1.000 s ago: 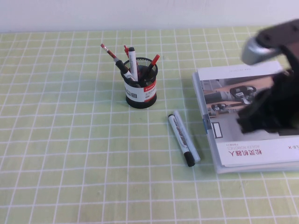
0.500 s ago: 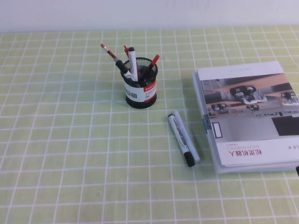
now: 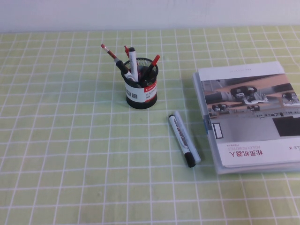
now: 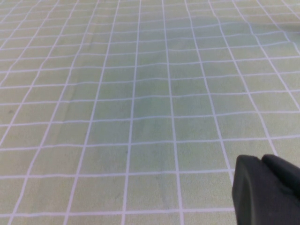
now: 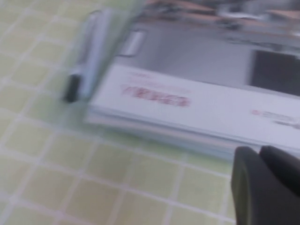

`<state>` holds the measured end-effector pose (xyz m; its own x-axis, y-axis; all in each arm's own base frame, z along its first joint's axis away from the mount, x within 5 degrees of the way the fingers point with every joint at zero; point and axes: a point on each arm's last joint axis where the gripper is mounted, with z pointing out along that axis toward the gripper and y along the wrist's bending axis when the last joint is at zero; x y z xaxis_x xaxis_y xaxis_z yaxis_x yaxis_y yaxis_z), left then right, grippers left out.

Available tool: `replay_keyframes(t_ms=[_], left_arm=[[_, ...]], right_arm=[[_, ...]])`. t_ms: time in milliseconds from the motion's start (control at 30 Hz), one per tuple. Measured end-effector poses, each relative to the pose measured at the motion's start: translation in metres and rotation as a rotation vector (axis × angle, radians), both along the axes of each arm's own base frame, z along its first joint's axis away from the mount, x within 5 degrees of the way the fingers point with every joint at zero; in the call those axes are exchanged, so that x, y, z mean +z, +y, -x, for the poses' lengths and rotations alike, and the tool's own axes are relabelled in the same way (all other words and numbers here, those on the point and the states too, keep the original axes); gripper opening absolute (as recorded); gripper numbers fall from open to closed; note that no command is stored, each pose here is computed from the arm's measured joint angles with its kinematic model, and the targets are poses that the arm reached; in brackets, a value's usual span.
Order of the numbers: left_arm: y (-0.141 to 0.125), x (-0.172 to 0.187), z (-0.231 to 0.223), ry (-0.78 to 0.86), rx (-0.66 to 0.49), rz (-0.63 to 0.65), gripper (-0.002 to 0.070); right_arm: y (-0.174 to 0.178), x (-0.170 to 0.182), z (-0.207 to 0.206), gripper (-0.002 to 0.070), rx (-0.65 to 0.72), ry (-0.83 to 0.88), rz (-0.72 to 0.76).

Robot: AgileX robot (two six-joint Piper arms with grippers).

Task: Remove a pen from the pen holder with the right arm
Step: 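Take a marker out of the pen holder and lay it on the table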

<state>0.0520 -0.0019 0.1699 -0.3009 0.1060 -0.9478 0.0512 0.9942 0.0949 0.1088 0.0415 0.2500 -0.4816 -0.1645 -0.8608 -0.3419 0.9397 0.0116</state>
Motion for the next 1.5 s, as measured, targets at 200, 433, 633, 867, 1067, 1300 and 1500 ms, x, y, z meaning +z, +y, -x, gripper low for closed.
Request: replay_keyframes(t_ms=[200, 433, 633, 867, 1067, 1300, 1500], left_arm=[[0.000, 0.000, 0.000, 0.000, 0.000, 0.000, -0.0006], [0.000, 0.000, 0.000, 0.000, 0.000, 0.000, -0.0006], [0.000, 0.000, 0.000, 0.000, 0.000, 0.000, -0.0006], [0.000, 0.000, 0.000, 0.000, 0.000, 0.000, -0.0006], [0.000, 0.000, 0.000, 0.000, 0.000, 0.000, -0.0006], [0.000, 0.000, 0.000, 0.000, 0.000, 0.000, -0.0006], [0.000, 0.000, 0.000, 0.000, 0.000, 0.000, -0.0006]], right_arm=[[-0.028, -0.052, 0.019, -0.0012, -0.212, -0.167, -0.052], [-0.041, -0.058, 0.037, -0.0012, -0.346, -0.392, -0.087], [-0.042, -0.060, 0.049, -0.0013, -0.363, -0.409, -0.091], [-0.042, -0.071, 0.054, -0.0012, -0.355, -0.308, -0.081], [-0.041, -0.074, 0.055, -0.0012, -0.353, -0.280, -0.078], [-0.041, -0.078, 0.056, -0.0012, -0.343, -0.227, -0.063], [-0.035, -0.078, 0.056, -0.0012, -0.262, -0.234, -0.040]])
